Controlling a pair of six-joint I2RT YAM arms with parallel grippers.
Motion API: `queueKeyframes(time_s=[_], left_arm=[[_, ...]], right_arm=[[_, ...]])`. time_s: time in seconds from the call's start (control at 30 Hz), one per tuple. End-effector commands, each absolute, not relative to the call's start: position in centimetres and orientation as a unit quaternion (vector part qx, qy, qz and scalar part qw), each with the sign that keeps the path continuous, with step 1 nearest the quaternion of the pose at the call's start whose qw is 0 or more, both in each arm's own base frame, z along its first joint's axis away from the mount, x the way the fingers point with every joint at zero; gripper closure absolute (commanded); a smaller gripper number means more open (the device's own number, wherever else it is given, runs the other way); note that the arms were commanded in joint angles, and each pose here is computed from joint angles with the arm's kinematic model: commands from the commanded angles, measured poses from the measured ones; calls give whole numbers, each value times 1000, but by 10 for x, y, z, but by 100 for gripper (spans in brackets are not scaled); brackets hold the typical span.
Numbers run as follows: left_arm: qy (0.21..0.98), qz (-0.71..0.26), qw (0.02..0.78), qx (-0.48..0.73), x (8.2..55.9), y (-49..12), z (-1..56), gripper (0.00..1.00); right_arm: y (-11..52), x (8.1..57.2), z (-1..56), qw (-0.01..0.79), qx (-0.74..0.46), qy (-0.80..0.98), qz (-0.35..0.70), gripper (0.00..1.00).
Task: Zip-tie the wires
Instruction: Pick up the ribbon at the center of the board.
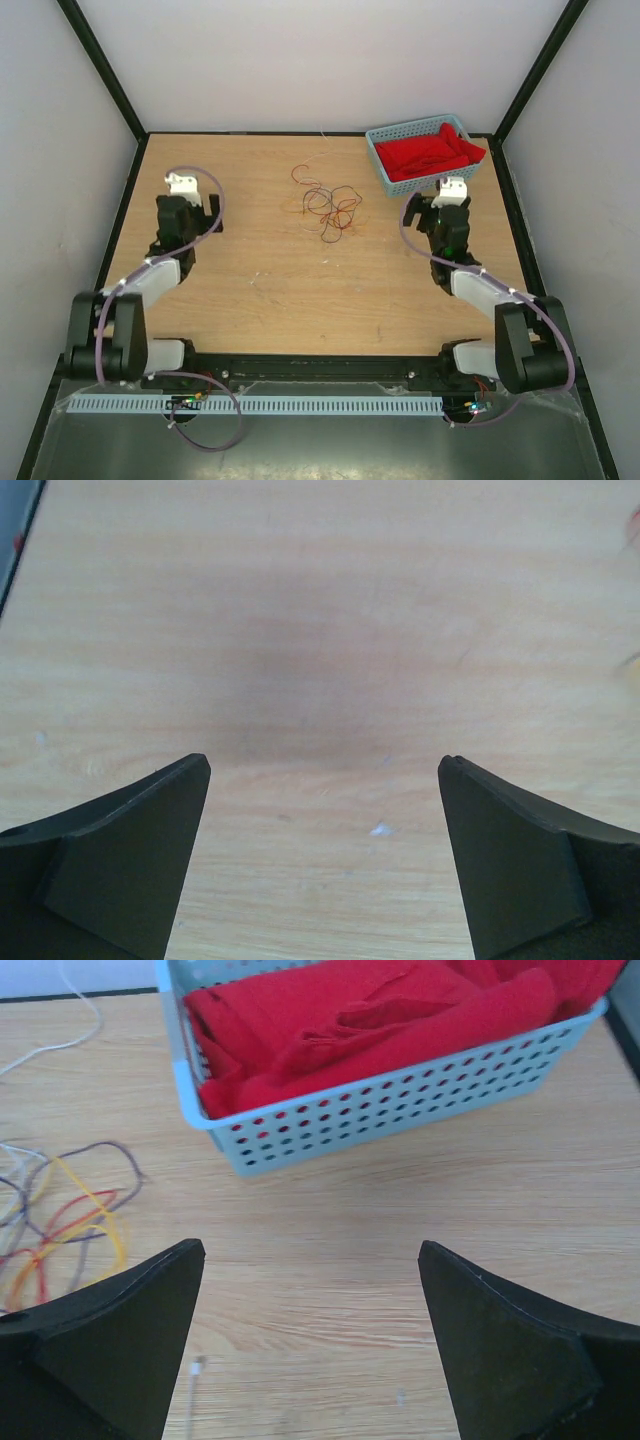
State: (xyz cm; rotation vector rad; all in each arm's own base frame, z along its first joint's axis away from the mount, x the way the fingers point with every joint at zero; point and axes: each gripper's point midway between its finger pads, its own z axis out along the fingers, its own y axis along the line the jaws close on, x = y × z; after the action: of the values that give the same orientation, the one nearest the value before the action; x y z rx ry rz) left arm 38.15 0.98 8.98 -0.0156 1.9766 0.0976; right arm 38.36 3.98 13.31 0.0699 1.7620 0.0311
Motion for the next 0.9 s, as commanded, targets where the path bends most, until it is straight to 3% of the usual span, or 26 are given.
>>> queueKeyframes(time_s=[0.0, 0.13, 0.27, 0.53, 0.87], left_arm=[[852, -52, 518, -49, 366, -21, 141, 1], [855, -190, 479, -53, 336, -69, 171, 1], [842, -249, 476, -56, 317, -90, 186, 1], [845, -265, 461, -47, 300, -96, 189, 1], [847, -258, 462, -54, 296, -93, 191, 1]], right_arm=[[60, 363, 96, 508, 64, 857, 66, 0], [83, 346, 91, 467, 22, 880, 86, 6], [96, 329, 84, 452, 5, 887, 91, 13], [112, 318, 55, 406, -9, 909, 91, 35], [129, 317, 29, 376, -51, 923, 58, 50]])
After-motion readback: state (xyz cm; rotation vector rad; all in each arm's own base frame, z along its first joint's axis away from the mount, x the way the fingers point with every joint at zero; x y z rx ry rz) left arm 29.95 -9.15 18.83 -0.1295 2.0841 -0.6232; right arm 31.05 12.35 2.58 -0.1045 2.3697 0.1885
